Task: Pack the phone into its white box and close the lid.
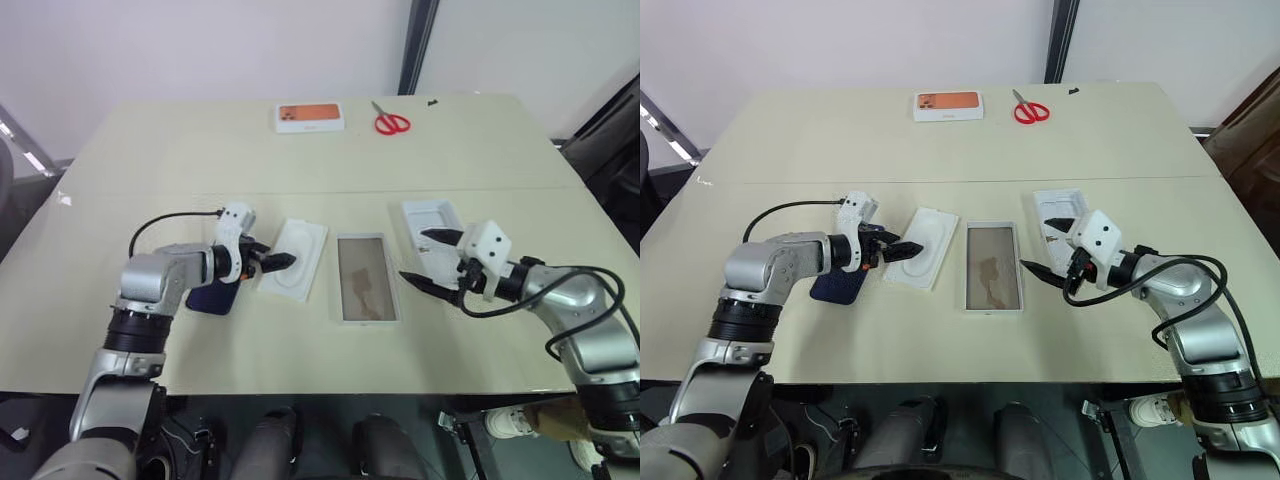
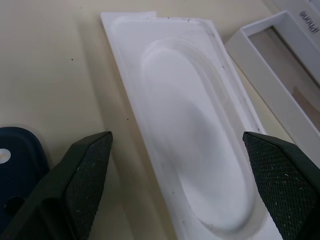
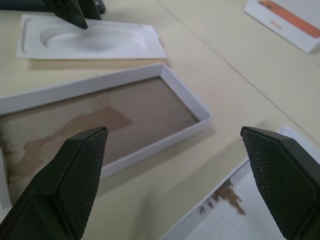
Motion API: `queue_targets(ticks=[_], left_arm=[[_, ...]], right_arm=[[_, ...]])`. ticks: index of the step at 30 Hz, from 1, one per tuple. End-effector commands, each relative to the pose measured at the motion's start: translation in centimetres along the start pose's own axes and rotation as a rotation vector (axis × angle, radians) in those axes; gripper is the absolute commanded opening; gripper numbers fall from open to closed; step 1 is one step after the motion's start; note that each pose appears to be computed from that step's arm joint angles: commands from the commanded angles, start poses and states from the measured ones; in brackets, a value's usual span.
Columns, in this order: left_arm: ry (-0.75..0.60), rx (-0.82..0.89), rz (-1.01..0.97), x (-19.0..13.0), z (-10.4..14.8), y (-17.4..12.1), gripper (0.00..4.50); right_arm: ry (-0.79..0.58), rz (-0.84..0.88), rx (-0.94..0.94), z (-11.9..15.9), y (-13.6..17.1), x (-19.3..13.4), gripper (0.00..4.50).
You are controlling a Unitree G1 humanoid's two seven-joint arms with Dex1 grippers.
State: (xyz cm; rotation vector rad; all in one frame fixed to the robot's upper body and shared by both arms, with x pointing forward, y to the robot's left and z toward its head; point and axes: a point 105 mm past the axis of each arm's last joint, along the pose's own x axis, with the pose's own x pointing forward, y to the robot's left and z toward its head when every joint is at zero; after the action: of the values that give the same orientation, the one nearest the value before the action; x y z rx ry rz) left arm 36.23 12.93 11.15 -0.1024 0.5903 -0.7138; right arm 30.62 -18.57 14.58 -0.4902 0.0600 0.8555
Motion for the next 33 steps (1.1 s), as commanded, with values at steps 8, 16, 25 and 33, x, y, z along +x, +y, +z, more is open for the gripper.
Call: queue_targets(ticks=[8, 16, 25, 33], left_arm=[[0.070, -0.279, -0.102, 0.7, -2.4, -1.7, 4.17], [0.051, -0.373, -0.052, 0.6, -3.4, -0.5, 1.69], [0.056, -0.380, -0.063, 0.7, -4.0, -0.8, 0.87], [0.039, -0.435, -0.054, 0.2, -3.7, -0.3, 0.01]], right_arm=[[-0.048, -0.020, -0.093, 2.1, -0.6, -0.1, 4.49], [-0.040, -0.017, -0.103, 1.8, -0.4, -0.1, 4.50], [-0.049, -0.015, -0.115, 2.2, -0.4, 0.2, 4.50], [-0.049, 0.004, -0.107, 1.9, 0.3, 0.4, 4.50]])
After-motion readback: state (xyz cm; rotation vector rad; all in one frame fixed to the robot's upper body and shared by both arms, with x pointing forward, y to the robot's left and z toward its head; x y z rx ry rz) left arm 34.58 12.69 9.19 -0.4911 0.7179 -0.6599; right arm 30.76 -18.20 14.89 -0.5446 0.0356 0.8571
